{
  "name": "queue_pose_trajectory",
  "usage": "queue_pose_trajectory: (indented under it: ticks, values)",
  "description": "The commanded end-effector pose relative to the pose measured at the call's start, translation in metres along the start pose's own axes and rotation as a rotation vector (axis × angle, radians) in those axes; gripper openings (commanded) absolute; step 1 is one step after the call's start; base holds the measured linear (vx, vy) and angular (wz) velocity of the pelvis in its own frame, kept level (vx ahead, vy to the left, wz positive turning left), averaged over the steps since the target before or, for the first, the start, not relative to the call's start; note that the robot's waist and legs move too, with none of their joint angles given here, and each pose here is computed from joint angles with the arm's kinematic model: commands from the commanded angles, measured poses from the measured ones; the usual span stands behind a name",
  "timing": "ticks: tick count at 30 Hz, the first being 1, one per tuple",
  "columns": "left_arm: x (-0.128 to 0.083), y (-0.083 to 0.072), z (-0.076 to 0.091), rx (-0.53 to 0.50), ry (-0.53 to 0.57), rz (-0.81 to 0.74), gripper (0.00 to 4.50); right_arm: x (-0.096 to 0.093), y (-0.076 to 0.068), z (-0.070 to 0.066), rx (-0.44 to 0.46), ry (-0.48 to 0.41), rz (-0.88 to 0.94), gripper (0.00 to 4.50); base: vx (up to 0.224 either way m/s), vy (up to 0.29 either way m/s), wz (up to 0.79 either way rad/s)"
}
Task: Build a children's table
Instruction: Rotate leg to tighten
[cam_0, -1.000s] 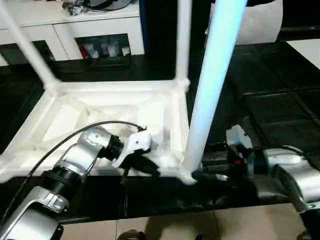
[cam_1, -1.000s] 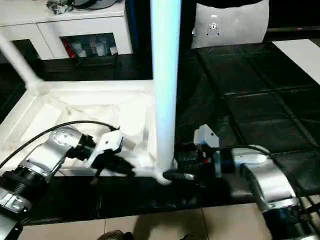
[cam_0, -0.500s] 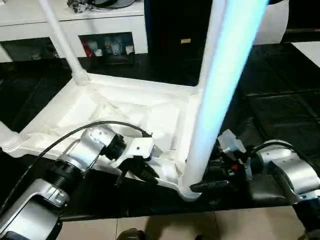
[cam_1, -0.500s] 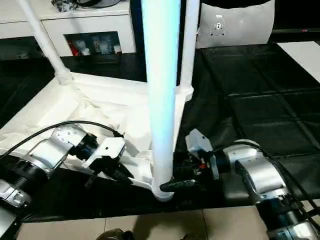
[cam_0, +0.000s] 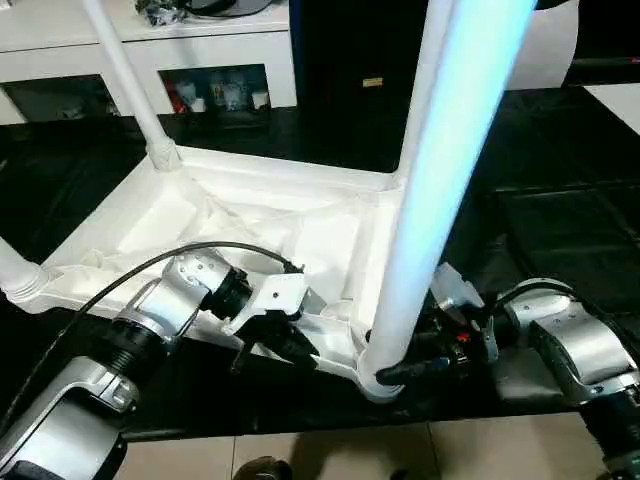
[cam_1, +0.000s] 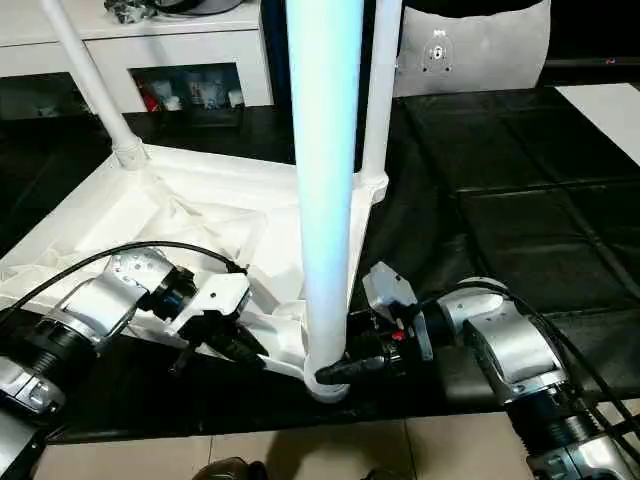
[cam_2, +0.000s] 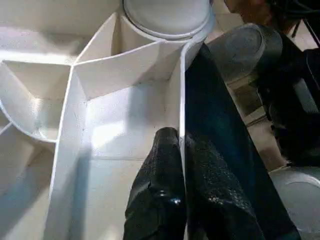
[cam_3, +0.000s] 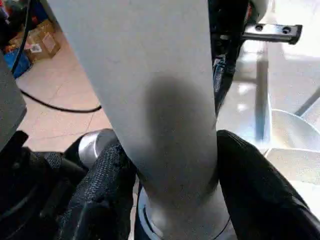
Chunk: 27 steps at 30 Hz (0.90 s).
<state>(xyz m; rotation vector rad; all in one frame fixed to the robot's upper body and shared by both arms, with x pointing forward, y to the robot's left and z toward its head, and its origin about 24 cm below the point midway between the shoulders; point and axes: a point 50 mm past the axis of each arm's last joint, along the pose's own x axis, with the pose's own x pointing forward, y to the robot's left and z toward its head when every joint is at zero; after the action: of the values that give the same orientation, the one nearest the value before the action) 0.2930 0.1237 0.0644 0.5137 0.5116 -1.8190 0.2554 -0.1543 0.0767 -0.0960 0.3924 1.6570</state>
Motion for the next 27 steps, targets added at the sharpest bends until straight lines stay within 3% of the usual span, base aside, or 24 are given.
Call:
queue_pose_trajectory:
  ticks: [1,5,12,16,19,21,24,27]
  values:
    - [0.004,0.003,0.007,0.012,-0.039,0.036,0.00,0.006,0.001,0.001,0.037,-0.040,-0.028,2.06,0.000,0.000,0.00]
    - [0.009,0.014,0.010,-0.074,-0.111,0.238,0.00,0.020,-0.002,-0.004,0.088,-0.112,-0.226,2.05,0.000,0.000,0.00]
    - [0.021,0.026,0.024,-0.159,-0.205,0.422,0.00,0.038,-0.010,-0.009,0.150,-0.155,-0.443,2.02,0.000,0.000,0.00]
    - [0.039,0.046,0.040,-0.275,-0.277,0.623,0.00,0.059,-0.025,-0.003,0.225,-0.212,-0.663,2.00,0.000,0.000,0.00]
    - [0.044,0.051,0.046,-0.305,-0.290,0.672,0.00,0.065,-0.030,0.000,0.244,-0.225,-0.736,2.00,0.000,0.000,0.00]
    - [0.051,0.059,0.057,-0.341,-0.302,0.746,0.00,0.075,-0.043,0.007,0.324,-0.262,-0.918,1.99,0.000,0.000,0.00]
    - [0.053,0.061,0.062,-0.339,-0.301,0.752,0.00,0.081,-0.045,0.010,0.363,-0.282,-0.950,1.99,0.000,0.000,0.00]
    - [0.053,0.062,0.065,-0.326,-0.297,0.751,0.00,0.079,-0.046,0.012,0.337,-0.284,-0.983,2.69,0.000,0.000,0.00]
